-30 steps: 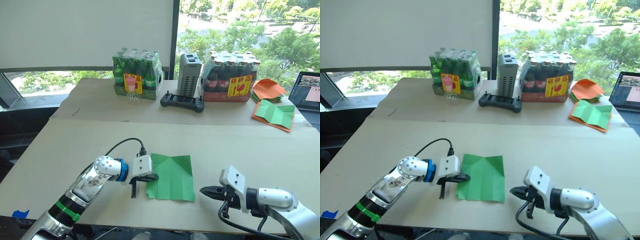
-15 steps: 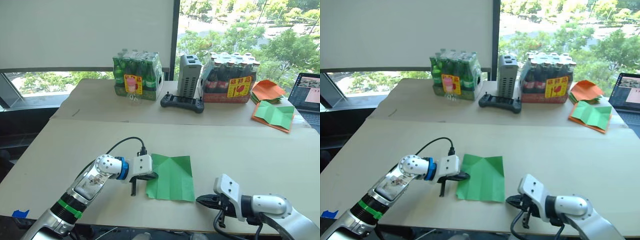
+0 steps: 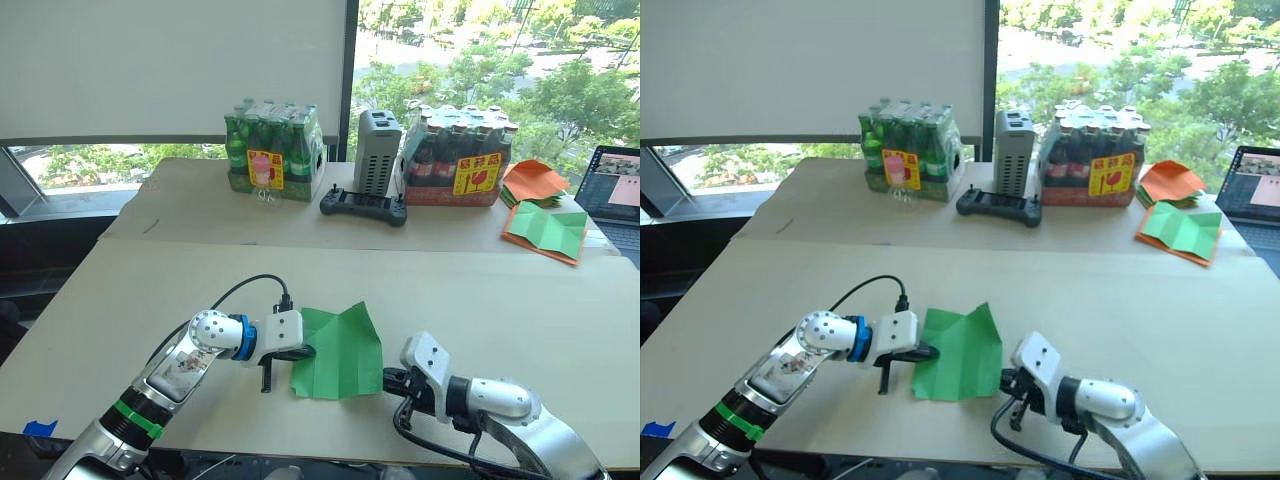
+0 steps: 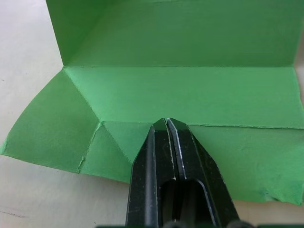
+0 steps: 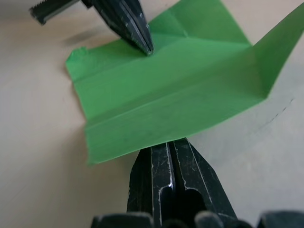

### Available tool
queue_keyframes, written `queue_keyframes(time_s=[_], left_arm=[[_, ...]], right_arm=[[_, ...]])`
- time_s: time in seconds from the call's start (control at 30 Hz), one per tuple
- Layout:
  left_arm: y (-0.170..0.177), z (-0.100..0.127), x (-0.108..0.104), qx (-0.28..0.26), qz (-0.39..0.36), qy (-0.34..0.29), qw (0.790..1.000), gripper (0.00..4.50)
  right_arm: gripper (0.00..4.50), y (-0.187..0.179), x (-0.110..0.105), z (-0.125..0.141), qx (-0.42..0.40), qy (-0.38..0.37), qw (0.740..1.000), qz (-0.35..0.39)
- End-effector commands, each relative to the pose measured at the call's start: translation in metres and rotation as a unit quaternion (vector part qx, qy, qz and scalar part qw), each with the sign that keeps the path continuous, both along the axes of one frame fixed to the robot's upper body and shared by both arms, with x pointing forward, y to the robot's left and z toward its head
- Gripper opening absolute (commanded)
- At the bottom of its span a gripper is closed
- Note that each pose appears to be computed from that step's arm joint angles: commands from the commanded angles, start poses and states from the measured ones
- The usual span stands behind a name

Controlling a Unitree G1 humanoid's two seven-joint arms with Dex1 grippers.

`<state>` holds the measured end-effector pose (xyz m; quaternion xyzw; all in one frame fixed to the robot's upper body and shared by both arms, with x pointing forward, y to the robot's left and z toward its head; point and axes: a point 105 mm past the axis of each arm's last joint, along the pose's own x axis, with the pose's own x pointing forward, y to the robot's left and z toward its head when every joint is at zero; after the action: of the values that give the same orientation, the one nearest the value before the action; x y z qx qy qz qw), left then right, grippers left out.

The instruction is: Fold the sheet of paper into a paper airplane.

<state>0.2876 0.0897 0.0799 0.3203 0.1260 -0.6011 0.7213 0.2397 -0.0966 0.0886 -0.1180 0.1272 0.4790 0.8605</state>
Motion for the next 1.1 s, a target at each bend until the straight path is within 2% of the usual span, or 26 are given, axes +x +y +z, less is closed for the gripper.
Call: queue_keyframes(time_s=[0.03, 0.17, 0.4, 0.63, 0.67, 0.77, 0.9, 1.0, 1.1], left_arm=[[0.015, -0.028, -0.004, 0.048, 0.025, 0.037, 0.998, 0.0], [0.016, -0.028, -0.003, 0.048, 0.027, 0.037, 0.998, 0.0], [0.024, -0.022, -0.003, 0.045, 0.048, 0.031, 0.997, 0.0], [0.039, -0.005, -0.003, 0.027, 0.092, 0.019, 0.995, 0.0], [0.042, 0.0, -0.003, 0.02, 0.1, 0.017, 0.995, 0.0], [0.049, 0.036, 0.001, -0.048, 0.137, 0.001, 0.989, 0.0], [0.039, 0.062, -0.001, -0.131, 0.135, 0.017, 0.982, 0.0], [0.032, 0.061, -0.007, -0.154, 0.119, 0.045, 0.98, 0.0], [0.028, 0.038, -0.005, -0.138, 0.122, 0.069, 0.981, 0.0]], right_arm=[[0.03, 0.014, 0.004, 0.017, 0.029, -0.023, 0.999, 0.01], [0.03, 0.028, 0.008, 0.017, 0.036, -0.025, 0.999, 0.028], [0.03, 0.058, 0.021, 0.001, 0.037, -0.022, 0.998, 0.05], [0.03, 0.06, 0.025, -0.018, 0.011, 0.001, 0.998, 0.056], [0.03, 0.059, 0.025, -0.02, 0.008, 0.004, 0.998, 0.057], [0.03, 0.057, 0.025, -0.024, 0.0, 0.012, 0.998, 0.058], [0.03, 0.056, 0.026, -0.026, -0.004, 0.014, 0.998, 0.059], [0.03, 0.057, 0.026, -0.026, -0.004, 0.015, 0.998, 0.061], [0.03, 0.057, 0.027, -0.025, -0.004, 0.015, 0.998, 0.061]])
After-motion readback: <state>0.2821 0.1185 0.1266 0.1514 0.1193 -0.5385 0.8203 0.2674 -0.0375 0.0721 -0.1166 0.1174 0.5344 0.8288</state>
